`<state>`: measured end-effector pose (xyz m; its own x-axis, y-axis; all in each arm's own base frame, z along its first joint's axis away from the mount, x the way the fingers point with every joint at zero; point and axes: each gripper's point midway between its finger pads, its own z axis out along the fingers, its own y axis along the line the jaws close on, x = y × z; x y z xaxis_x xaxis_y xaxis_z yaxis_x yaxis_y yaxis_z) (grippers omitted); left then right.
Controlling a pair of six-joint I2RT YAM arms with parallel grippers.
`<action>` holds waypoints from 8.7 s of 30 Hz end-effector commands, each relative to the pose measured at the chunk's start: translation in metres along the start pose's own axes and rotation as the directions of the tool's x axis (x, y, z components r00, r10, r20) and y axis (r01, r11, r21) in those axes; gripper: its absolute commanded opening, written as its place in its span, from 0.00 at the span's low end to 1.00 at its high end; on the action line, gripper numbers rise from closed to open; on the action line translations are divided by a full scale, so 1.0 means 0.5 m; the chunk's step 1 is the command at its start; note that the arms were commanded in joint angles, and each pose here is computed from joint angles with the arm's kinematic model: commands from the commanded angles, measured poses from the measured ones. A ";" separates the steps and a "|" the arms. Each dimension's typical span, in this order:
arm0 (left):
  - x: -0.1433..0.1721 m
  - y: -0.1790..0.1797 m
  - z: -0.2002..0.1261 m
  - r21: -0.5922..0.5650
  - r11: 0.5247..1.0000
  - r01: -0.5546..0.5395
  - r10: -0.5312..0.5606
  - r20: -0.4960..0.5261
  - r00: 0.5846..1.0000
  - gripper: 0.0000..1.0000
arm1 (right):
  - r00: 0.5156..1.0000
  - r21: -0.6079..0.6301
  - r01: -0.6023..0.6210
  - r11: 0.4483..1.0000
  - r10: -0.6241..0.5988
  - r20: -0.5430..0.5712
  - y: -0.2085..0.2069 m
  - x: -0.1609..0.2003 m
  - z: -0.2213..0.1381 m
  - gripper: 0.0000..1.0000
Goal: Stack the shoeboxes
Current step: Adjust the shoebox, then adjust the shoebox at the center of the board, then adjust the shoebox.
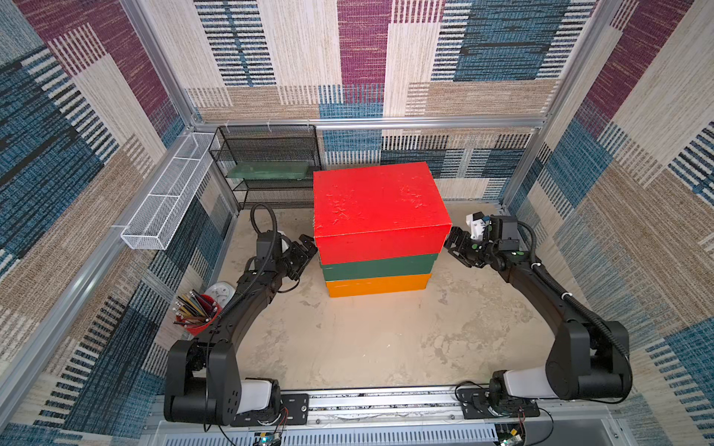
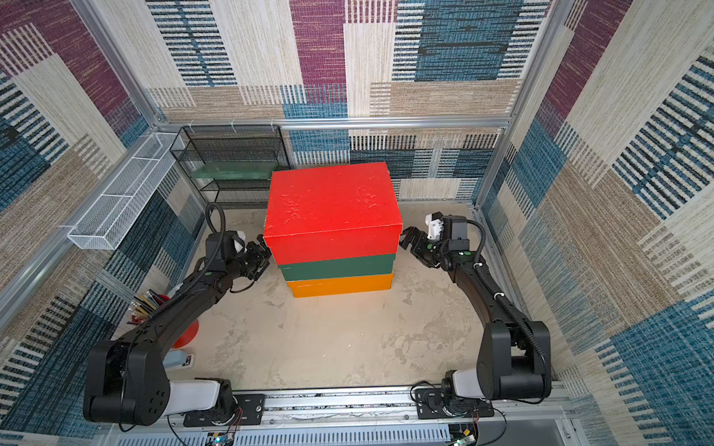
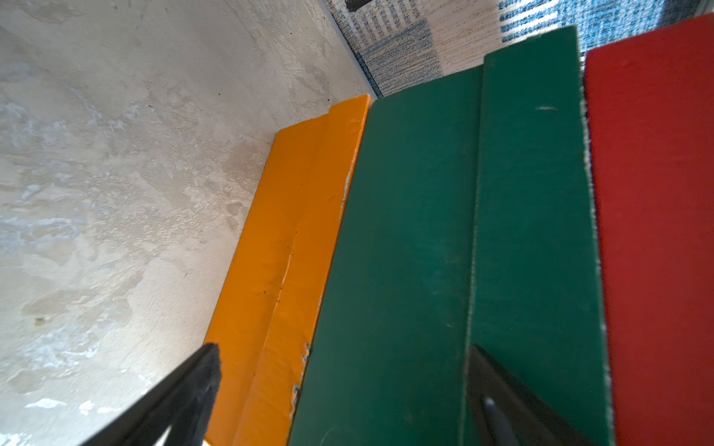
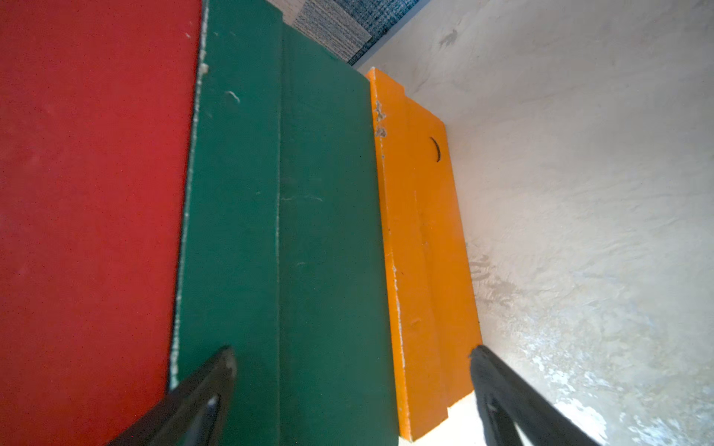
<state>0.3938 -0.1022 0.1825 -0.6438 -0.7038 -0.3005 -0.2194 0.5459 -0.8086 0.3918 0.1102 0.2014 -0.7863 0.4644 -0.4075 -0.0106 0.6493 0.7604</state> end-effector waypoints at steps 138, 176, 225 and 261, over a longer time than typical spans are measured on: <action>0.129 0.217 0.139 -0.066 0.987 0.146 -0.158 -0.238 0.958 1.00 | 0.977 0.110 -0.115 0.987 0.132 -0.170 -0.185 0.169 0.113 0.95; -0.042 -0.060 -0.200 0.066 0.993 -0.097 0.090 0.091 0.992 1.00 | 0.994 0.151 -0.004 0.989 -0.013 0.111 -0.078 0.043 -0.153 0.95; 0.214 -0.278 -0.322 0.410 0.769 -0.491 0.479 0.138 0.867 0.95 | 0.991 0.108 0.025 0.994 -0.039 0.128 -0.028 0.027 -0.151 0.95; 0.184 -0.266 -0.279 0.320 0.790 -0.524 0.501 0.156 0.851 0.97 | 0.990 0.098 0.034 0.995 -0.047 0.134 -0.030 0.016 -0.163 0.95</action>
<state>0.2615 -0.1777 0.3203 -0.5826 -0.3948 -0.7104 0.3665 0.6525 -0.6632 0.3347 0.0545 0.2225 -0.6985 0.5234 -0.4881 0.0481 0.7149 0.6976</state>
